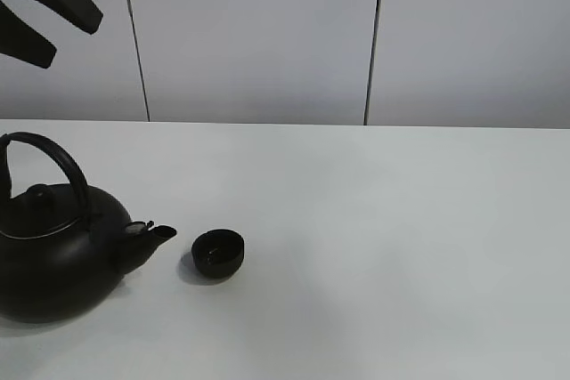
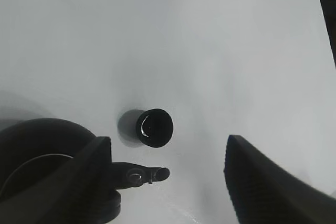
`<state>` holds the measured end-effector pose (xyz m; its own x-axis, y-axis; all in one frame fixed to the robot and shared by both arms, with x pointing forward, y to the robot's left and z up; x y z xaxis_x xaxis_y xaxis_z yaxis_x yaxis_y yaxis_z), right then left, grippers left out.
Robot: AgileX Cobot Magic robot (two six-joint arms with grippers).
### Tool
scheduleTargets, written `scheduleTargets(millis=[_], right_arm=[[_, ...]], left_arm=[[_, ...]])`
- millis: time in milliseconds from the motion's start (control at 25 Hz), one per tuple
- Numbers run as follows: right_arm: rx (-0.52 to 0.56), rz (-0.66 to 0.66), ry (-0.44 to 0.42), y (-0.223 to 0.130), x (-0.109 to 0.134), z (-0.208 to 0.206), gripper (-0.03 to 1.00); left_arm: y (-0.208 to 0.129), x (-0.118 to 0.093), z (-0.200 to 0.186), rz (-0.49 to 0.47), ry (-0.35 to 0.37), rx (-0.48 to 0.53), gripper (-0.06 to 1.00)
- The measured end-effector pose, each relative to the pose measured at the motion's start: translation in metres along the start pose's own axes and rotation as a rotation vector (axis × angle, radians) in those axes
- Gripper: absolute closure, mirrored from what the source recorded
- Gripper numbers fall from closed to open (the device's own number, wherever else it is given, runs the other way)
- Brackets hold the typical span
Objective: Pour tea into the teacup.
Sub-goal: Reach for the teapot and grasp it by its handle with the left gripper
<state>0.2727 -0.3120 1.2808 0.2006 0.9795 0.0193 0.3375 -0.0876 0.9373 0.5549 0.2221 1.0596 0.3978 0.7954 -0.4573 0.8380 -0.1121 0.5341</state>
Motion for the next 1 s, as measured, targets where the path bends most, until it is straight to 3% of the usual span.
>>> scheduleTargets(millis=[160, 280, 480, 640, 1000], right_arm=[[-0.08, -0.001, 0.092, -0.061, 0.0, -0.046, 0.48], [-0.088, 0.0, 0.11, -0.112, -0.002, -0.054, 0.48], [-0.021, -0.014, 0.079, -0.186, -0.006, -0.029, 0.48], [0.121, -0.027, 0.047, -0.214, -0.007, 0.008, 0.48], [0.183, -0.007, 0.059, -0.239, -0.002, 0.047, 0.48]], left_arm=[[0.0, 0.0, 0.0, 0.0, 0.0, 0.0, 0.49], [0.0, 0.0, 0.0, 0.0, 0.0, 0.0, 0.49], [0.0, 0.0, 0.0, 0.0, 0.0, 0.0, 0.49], [0.0, 0.0, 0.0, 0.0, 0.0, 0.0, 0.49], [0.0, 0.0, 0.0, 0.0, 0.0, 0.0, 0.49]])
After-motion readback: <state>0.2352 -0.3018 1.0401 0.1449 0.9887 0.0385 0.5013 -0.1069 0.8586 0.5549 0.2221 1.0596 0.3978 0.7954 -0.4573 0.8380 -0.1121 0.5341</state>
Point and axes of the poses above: a point on each arm's last joint axis where the gripper is mounted, z pointing out along that axis toward the gripper, x along the wrist's bending axis when the last joint is at zero, y = z × x, the point moved 1 cm from there along z, pointing out along that axis toward the gripper, and after that the axes turned 6 degrees about z, right-handed, at the moved point
